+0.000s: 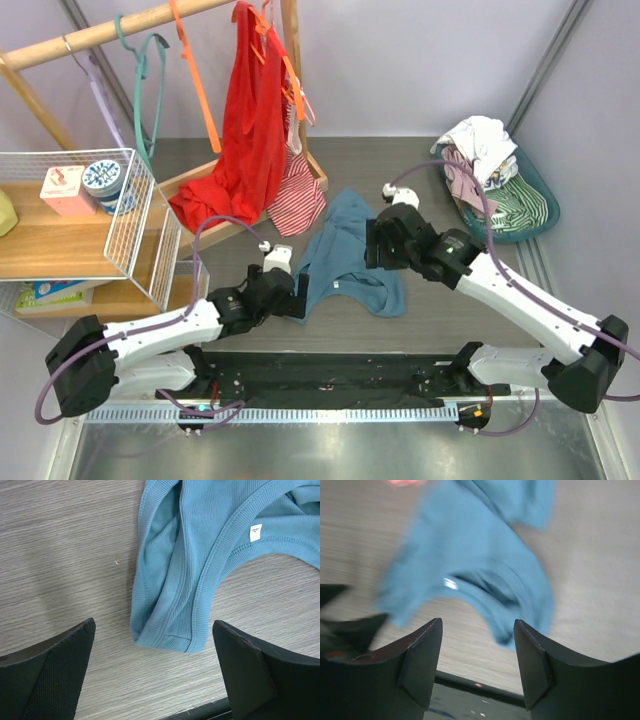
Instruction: Place the tank top on the hanger
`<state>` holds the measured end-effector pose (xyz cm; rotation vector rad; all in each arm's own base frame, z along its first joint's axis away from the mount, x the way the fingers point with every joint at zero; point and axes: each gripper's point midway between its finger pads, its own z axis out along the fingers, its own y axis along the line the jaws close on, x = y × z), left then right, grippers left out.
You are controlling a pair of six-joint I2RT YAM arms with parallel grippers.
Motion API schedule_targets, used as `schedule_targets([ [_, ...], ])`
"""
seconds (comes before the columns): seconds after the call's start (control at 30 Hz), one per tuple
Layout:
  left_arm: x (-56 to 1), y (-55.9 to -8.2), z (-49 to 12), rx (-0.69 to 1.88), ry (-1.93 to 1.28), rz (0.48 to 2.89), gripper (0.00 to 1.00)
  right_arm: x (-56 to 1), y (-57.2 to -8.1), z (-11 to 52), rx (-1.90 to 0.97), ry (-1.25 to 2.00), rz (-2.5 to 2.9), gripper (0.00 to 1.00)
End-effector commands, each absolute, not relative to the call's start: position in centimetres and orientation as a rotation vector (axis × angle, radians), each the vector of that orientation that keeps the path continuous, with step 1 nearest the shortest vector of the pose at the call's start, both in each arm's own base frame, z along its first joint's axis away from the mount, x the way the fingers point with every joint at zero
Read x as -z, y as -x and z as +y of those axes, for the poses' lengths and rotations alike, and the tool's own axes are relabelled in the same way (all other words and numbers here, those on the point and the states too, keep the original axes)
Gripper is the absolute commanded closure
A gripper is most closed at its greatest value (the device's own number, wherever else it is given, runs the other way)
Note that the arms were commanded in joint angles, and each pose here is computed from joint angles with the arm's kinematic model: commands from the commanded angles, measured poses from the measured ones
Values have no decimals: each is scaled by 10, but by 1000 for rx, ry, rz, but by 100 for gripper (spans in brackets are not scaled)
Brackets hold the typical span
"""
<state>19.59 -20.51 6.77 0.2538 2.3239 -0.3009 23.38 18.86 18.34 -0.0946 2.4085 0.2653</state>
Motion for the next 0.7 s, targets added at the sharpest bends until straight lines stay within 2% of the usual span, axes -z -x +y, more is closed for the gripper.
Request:
schedule_targets([
  [0.0,-72,-203,-200,276,-224,2288,0,-274,-245,223,-434,205,2191,35],
  [0.23,-70,-197,-195,291,-215,2291,0,-384,-265,307,-670,347,1920,35],
  [0.3,-72,-196,-193,296,-208,2284,0,-387,-272,338,-673,411,1904,35],
  [0.33,-72,-196,-193,302,-206,2282,0,-415,-272,348,-714,408,1841,35],
  [0.4,-74,-195,-191,311,-198,2277,0,-415,-277,378,-716,461,1823,35],
  [0.43,-73,-194,-191,312,-199,2279,0,-437,-278,385,-744,452,1772,35],
  [0.67,-72,-190,-189,341,-171,2283,0,-481,-294,445,-847,458,1568,28],
])
